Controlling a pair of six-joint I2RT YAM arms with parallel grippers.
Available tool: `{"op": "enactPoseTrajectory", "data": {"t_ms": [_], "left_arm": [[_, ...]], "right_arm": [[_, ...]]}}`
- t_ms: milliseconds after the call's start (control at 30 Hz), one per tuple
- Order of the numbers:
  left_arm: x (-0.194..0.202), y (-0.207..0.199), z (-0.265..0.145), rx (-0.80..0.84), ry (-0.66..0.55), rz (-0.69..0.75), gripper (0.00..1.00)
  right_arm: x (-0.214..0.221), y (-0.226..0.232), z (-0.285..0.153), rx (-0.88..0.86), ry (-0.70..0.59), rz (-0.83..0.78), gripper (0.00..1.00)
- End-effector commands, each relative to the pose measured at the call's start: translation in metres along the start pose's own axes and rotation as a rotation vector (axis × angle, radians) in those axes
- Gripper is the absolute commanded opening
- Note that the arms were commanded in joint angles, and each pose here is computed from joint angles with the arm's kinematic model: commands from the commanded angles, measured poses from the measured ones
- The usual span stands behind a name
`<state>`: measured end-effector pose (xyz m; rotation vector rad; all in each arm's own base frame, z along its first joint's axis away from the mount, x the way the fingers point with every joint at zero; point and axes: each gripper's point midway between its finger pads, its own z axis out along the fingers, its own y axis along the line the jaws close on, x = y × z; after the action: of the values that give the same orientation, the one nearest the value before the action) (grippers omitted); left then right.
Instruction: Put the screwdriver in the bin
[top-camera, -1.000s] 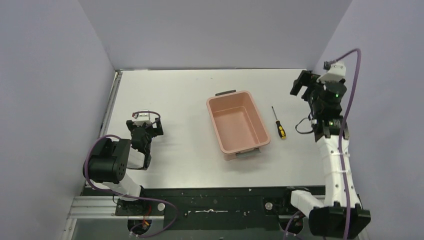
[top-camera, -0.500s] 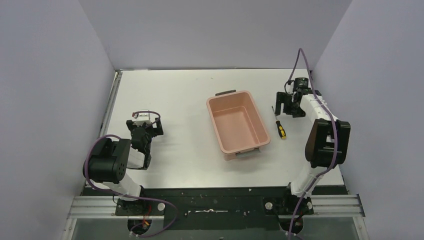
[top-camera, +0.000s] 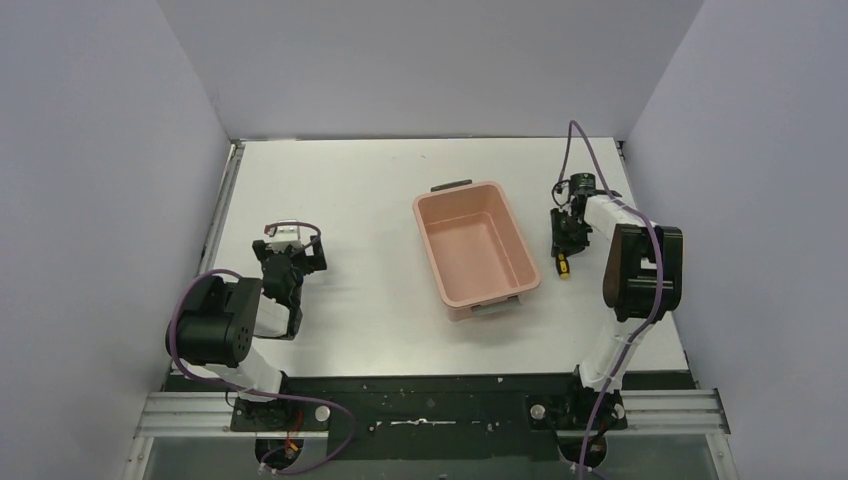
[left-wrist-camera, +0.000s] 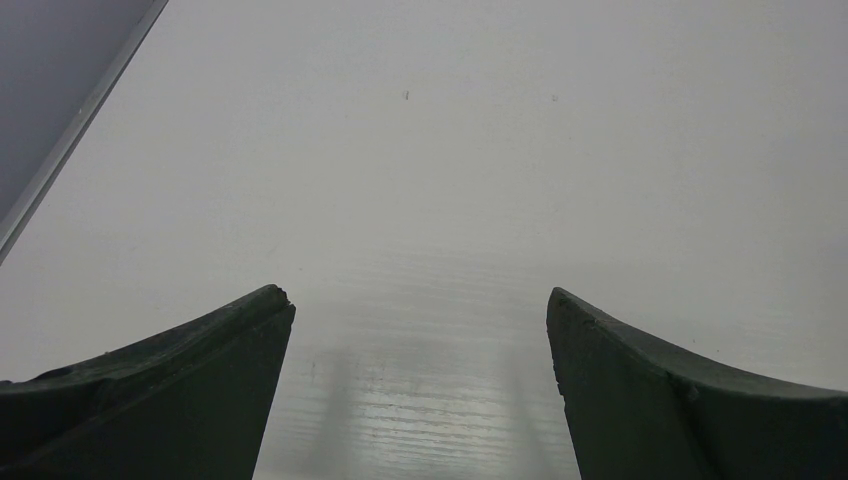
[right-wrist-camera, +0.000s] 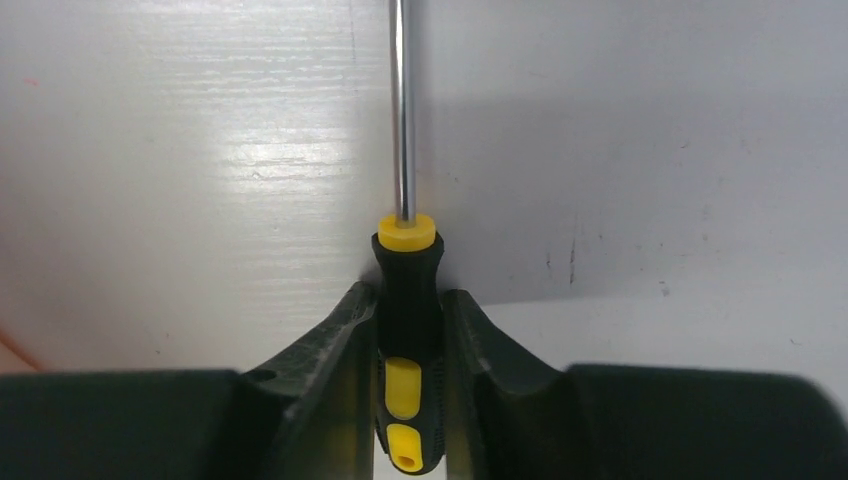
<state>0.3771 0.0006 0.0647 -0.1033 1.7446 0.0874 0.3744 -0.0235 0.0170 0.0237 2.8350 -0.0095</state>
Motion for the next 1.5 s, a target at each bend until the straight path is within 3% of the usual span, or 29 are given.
{"op": "enactPoseTrajectory", "data": {"t_ms": [0, 367, 567, 700, 900, 1200, 1333, 1467], "left_arm": [[-0.009, 0.000, 0.001, 0.006, -0.033, 0.002, 0.97], [-0.010, 0.000, 0.001, 0.006, -0.034, 0.003, 0.97], [-0.009, 0.000, 0.001, 0.005, -0.033, 0.002, 0.97], [-0.009, 0.000, 0.001, 0.006, -0.033, 0.002, 0.97], [-0.009, 0.000, 0.002, 0.006, -0.033, 0.002, 0.97], [-0.010, 0.000, 0.001, 0.007, -0.034, 0.002, 0.97], [-0.010, 0.000, 0.002, 0.006, -0.034, 0.002, 0.97], [-0.009, 0.000, 0.001, 0.006, -0.033, 0.003, 0.97]], "right_arm": [[-0.007, -0.011, -0.013, 0.060, 0.004, -0.032, 0.00], [-0.083, 0.008, -0.162, 0.054, -0.220, 0.088, 0.00], [-0.111, 0.110, -0.241, -0.100, -0.457, 0.009, 0.00], [-0.106, 0.188, -0.273, -0.174, -0.560, -0.081, 0.00], [-0.055, 0.239, -0.235, -0.168, -0.464, -0.162, 0.00], [0.022, 0.246, -0.117, -0.133, -0.241, -0.188, 0.00], [0.038, 0.240, -0.077, -0.096, -0.207, -0.174, 0.00], [0.048, 0.234, -0.051, -0.049, -0.172, -0.176, 0.19]]}}
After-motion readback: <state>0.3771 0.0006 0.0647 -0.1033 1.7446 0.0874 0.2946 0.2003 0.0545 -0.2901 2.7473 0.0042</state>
